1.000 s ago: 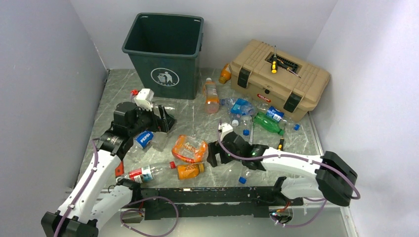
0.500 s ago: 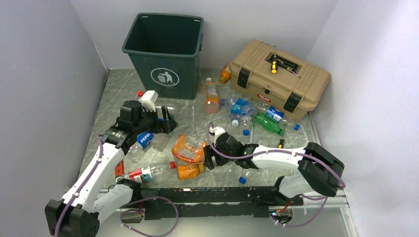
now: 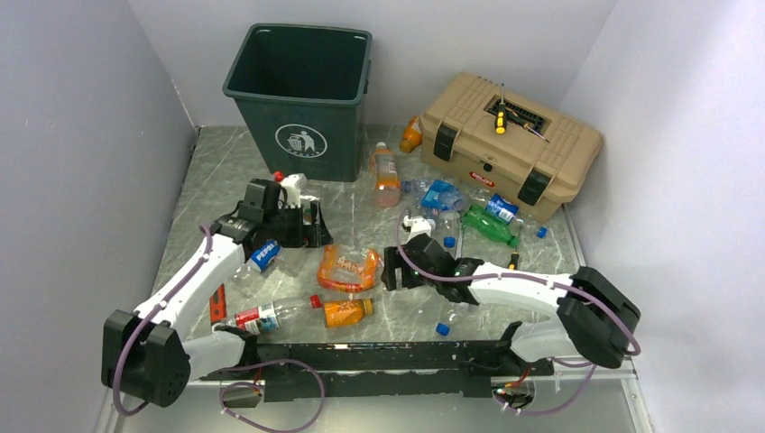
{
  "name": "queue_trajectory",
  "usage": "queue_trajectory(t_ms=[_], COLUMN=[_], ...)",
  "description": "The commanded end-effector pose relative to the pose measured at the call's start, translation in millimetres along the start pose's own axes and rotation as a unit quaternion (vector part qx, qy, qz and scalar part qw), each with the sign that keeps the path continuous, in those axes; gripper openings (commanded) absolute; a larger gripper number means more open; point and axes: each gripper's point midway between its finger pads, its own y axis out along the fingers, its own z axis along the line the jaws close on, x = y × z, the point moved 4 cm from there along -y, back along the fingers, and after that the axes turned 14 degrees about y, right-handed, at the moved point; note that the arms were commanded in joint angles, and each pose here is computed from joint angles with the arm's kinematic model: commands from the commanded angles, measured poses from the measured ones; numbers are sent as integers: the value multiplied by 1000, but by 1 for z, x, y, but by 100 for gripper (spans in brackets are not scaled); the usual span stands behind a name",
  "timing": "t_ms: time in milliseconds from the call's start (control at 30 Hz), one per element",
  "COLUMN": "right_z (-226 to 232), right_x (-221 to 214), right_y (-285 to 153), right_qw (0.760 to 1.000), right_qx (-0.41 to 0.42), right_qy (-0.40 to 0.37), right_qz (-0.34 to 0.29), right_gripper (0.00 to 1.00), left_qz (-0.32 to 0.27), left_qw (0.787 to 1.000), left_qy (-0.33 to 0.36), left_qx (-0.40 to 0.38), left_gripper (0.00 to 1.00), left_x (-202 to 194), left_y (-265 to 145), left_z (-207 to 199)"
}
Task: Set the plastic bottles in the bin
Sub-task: Pick up the plastic bottle at the center of the board.
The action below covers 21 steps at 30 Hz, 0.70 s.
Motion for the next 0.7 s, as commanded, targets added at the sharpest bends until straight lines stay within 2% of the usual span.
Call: queue_trajectory(t_ms=[0, 133, 233, 433, 667], right_z=[1, 17, 26, 20, 3], right_x=[15, 18, 26, 25, 11], right_y=[-18, -38, -45, -43, -38], right_qw=[998, 989, 975, 914, 877], right_qx=[6, 73, 87, 98, 82], right_qy=[51, 128, 201, 388, 460], right_qz=[-40, -33, -43, -70, -109], right_gripper=[85, 94, 94, 89, 88], left_qz=[14, 17, 8, -13, -36], left_qw=[999, 999, 999, 999, 999], left_qy=[12, 16, 16, 18, 28], left_qx=[-32, -42, -43, -30, -18], left_gripper=[91, 90, 89, 88, 88], left_x=[7, 6, 8, 11, 15], left_y=[3, 5, 4, -2, -13], left_z=[-13, -17, -18, -18, -20])
